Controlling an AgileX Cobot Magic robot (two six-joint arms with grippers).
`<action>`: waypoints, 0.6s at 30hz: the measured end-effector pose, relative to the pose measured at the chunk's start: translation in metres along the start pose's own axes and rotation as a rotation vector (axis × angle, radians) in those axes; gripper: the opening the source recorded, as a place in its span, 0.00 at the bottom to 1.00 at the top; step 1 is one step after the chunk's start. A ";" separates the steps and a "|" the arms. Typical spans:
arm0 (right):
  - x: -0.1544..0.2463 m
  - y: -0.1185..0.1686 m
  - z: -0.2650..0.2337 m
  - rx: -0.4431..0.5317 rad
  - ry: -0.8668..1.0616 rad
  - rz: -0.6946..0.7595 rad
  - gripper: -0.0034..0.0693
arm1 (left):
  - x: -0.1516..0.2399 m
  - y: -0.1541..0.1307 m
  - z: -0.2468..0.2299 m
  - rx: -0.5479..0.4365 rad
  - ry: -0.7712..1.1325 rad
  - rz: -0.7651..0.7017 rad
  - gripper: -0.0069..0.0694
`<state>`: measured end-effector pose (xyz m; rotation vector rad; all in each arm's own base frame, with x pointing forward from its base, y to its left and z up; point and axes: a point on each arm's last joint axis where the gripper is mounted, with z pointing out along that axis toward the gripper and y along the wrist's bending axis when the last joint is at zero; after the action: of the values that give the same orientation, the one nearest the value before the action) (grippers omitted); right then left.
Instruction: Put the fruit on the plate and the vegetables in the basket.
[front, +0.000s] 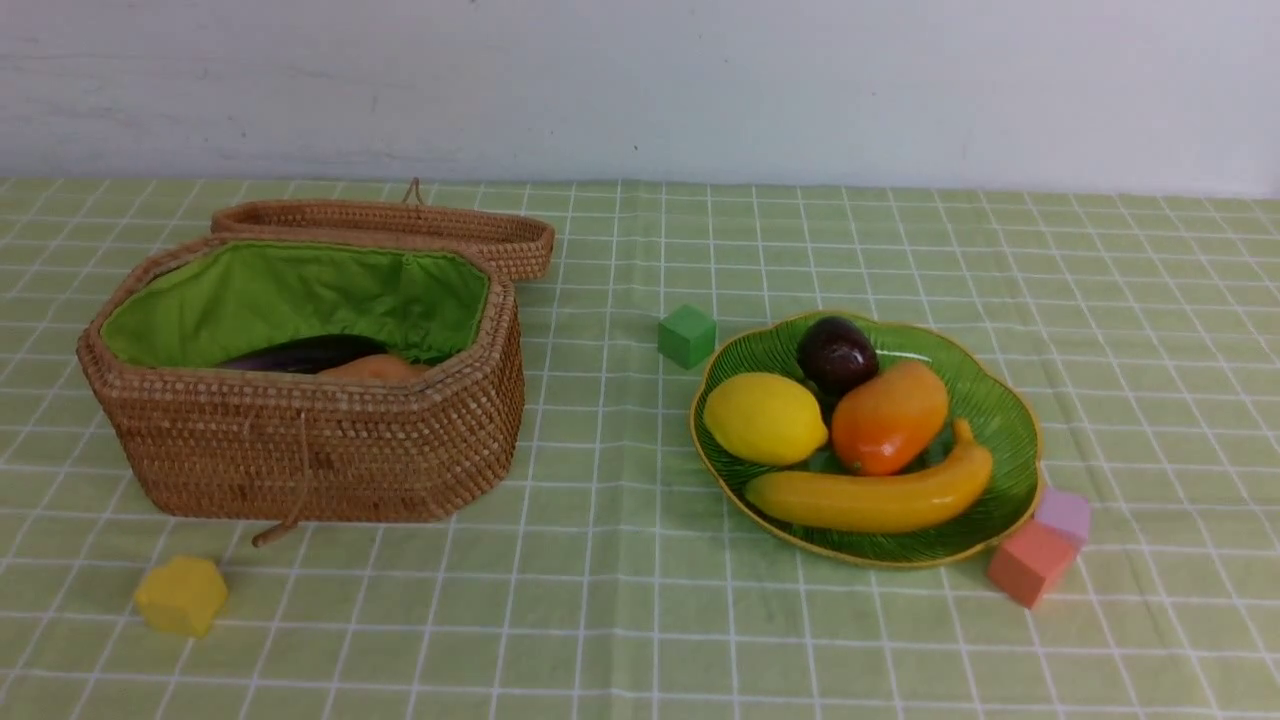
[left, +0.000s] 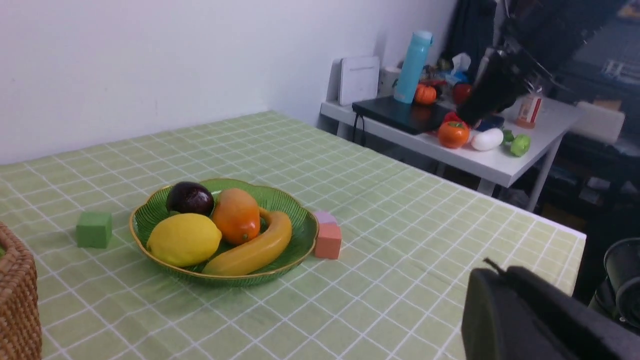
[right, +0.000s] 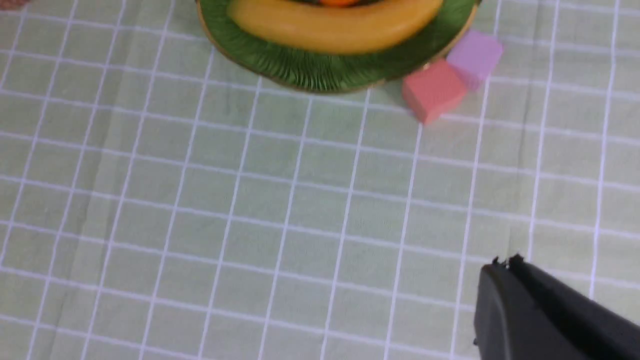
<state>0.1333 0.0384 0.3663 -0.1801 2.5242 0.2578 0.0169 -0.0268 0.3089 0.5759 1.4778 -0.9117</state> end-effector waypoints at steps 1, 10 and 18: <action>0.011 -0.001 0.001 -0.002 0.002 0.018 0.03 | 0.008 0.002 -0.001 0.002 -0.024 -0.005 0.07; 0.085 -0.011 0.020 -0.009 -0.077 0.117 0.05 | 0.047 0.012 0.008 -0.002 -0.086 -0.016 0.07; 0.089 -0.017 0.021 0.040 -0.156 0.094 0.06 | 0.062 0.015 0.011 -0.015 0.000 -0.020 0.07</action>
<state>0.0758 0.0201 0.2959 -0.0246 2.3837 0.2487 0.0270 -0.0376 0.2457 0.5510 1.4920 -0.9149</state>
